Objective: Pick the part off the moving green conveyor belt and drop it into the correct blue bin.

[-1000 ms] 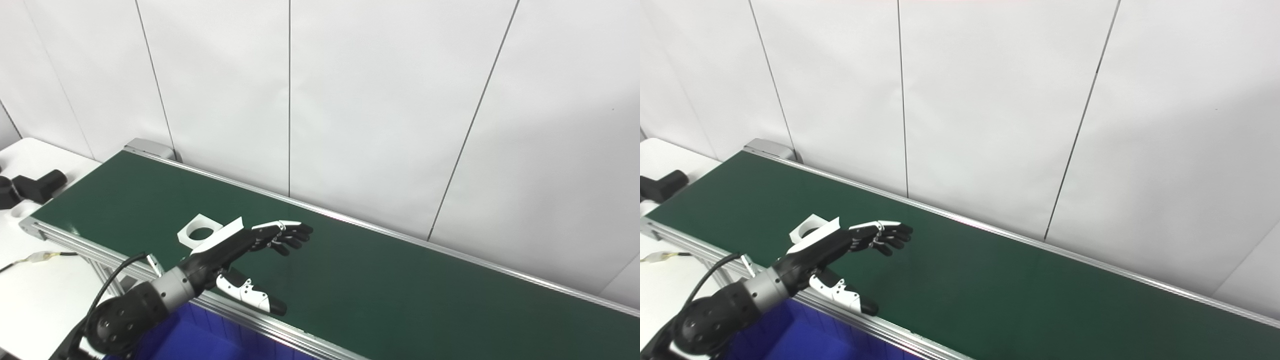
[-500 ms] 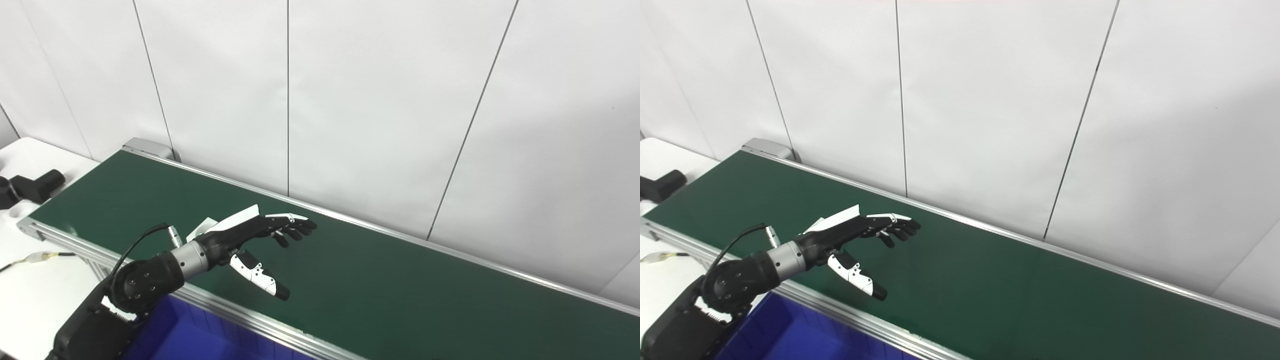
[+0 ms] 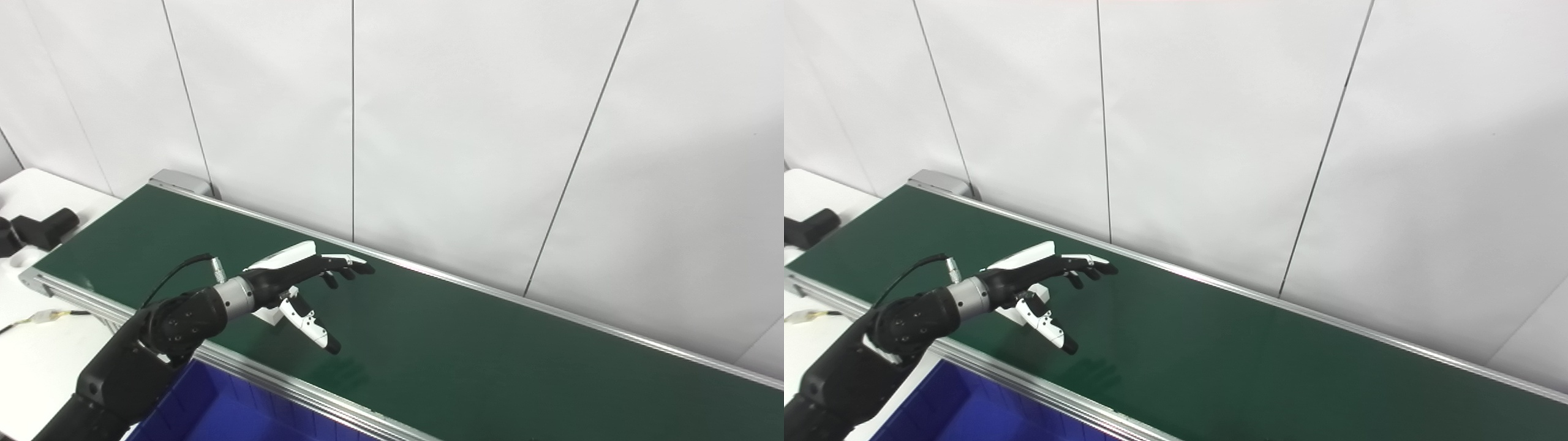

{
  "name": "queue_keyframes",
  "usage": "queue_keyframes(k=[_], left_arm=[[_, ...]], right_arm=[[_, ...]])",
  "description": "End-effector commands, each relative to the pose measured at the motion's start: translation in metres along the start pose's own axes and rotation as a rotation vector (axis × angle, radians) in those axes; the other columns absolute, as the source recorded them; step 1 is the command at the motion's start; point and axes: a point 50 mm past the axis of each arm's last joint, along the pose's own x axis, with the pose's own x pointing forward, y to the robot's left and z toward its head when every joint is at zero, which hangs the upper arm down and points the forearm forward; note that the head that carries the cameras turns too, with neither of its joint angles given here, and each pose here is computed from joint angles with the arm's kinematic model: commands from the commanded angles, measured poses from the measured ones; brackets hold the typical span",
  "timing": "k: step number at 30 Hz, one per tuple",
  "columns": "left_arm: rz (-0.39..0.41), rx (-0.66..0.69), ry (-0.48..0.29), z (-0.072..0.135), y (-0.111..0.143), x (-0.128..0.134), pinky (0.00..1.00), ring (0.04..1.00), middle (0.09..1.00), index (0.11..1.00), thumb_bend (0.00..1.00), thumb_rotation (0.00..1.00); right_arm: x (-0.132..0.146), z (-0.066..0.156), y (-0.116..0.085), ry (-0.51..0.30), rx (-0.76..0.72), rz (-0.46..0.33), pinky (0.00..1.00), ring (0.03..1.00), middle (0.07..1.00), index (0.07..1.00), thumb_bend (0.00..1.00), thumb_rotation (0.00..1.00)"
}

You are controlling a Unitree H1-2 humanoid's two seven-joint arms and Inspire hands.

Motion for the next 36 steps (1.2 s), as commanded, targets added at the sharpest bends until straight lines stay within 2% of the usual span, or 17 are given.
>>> queue_keyframes(k=[1, 7, 11, 16, 22, 25, 29, 36], left_arm=[[0.05, 0.087, -0.027, 0.005, 0.025, 0.003, 0.72, 0.856, 0.888, 0.866, 0.88, 0.27], [0.037, 0.192, 0.05, -0.005, 0.026, 0.008, 0.72, 0.864, 0.882, 0.859, 0.92, 0.28], [0.037, 0.231, 0.067, -0.012, 0.028, 0.011, 0.73, 0.843, 0.854, 0.854, 0.91, 0.24], [0.024, 0.299, 0.085, -0.02, 0.03, 0.014, 0.71, 0.835, 0.848, 0.853, 0.92, 0.25], [0.01, 0.387, 0.1, -0.027, 0.031, 0.02, 0.72, 0.817, 0.847, 0.865, 0.92, 0.24], [0.0, 0.431, 0.128, -0.028, 0.031, 0.022, 0.74, 0.835, 0.868, 0.871, 0.92, 0.26], [-0.006, 0.47, 0.139, -0.029, 0.032, 0.025, 0.75, 0.852, 0.893, 0.879, 0.93, 0.24], [-0.005, 0.59, 0.151, -0.027, 0.031, 0.032, 0.73, 0.822, 0.872, 0.85, 0.94, 0.24]], right_arm=[[0.006, 0.009, -0.002, -0.069, 0.001, -0.003, 0.75, 0.804, 0.836, 0.869, 0.7, 0.54], [0.006, 0.008, -0.002, -0.071, 0.002, -0.003, 0.75, 0.806, 0.838, 0.872, 0.7, 0.53], [0.006, 0.008, -0.002, -0.072, 0.003, -0.004, 0.75, 0.805, 0.837, 0.87, 0.7, 0.53], [0.006, 0.008, -0.002, -0.071, 0.002, -0.005, 0.75, 0.804, 0.837, 0.871, 0.7, 0.54], [0.005, 0.008, -0.002, -0.068, 0.002, -0.002, 0.74, 0.806, 0.839, 0.874, 0.71, 0.54], [0.005, 0.007, -0.002, -0.07, 0.004, -0.003, 0.75, 0.804, 0.837, 0.873, 0.71, 0.54], [0.005, 0.008, -0.001, -0.071, 0.006, -0.001, 0.75, 0.805, 0.838, 0.873, 0.7, 0.53], [0.006, 0.007, 0.0, -0.069, 0.012, -0.001, 0.75, 0.806, 0.836, 0.871, 0.7, 0.52]])
